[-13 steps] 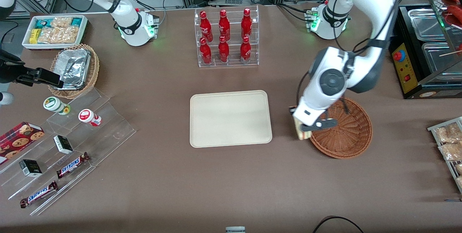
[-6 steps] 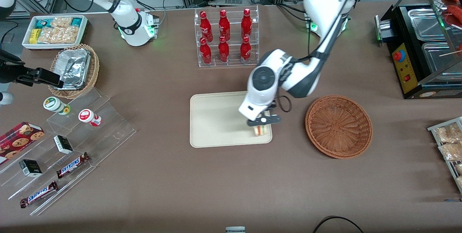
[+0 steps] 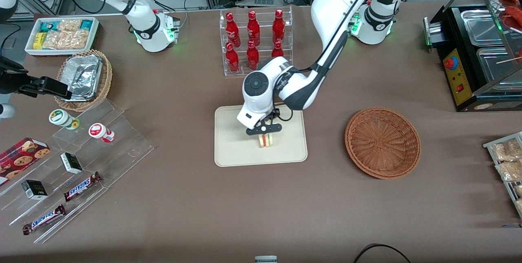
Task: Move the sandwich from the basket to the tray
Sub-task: 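Lower the held sandwich onto the cream tray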
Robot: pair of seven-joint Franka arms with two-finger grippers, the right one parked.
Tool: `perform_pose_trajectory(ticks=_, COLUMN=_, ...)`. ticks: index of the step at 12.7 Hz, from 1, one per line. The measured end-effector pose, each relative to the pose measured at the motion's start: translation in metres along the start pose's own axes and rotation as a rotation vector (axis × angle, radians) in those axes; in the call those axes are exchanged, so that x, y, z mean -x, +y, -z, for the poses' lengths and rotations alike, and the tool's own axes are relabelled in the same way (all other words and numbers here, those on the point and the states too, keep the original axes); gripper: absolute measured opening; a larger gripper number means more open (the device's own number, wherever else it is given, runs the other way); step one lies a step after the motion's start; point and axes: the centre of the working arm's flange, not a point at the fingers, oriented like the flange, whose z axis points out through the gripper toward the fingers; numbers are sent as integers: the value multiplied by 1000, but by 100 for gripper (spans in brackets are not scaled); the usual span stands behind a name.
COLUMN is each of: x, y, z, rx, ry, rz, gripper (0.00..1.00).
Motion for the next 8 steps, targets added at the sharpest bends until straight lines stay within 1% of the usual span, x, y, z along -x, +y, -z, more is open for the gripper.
perform_pose_trajectory(ticks=8, x=-9, y=2, z=-2, rx=2, ry=9, rz=23, gripper=17)
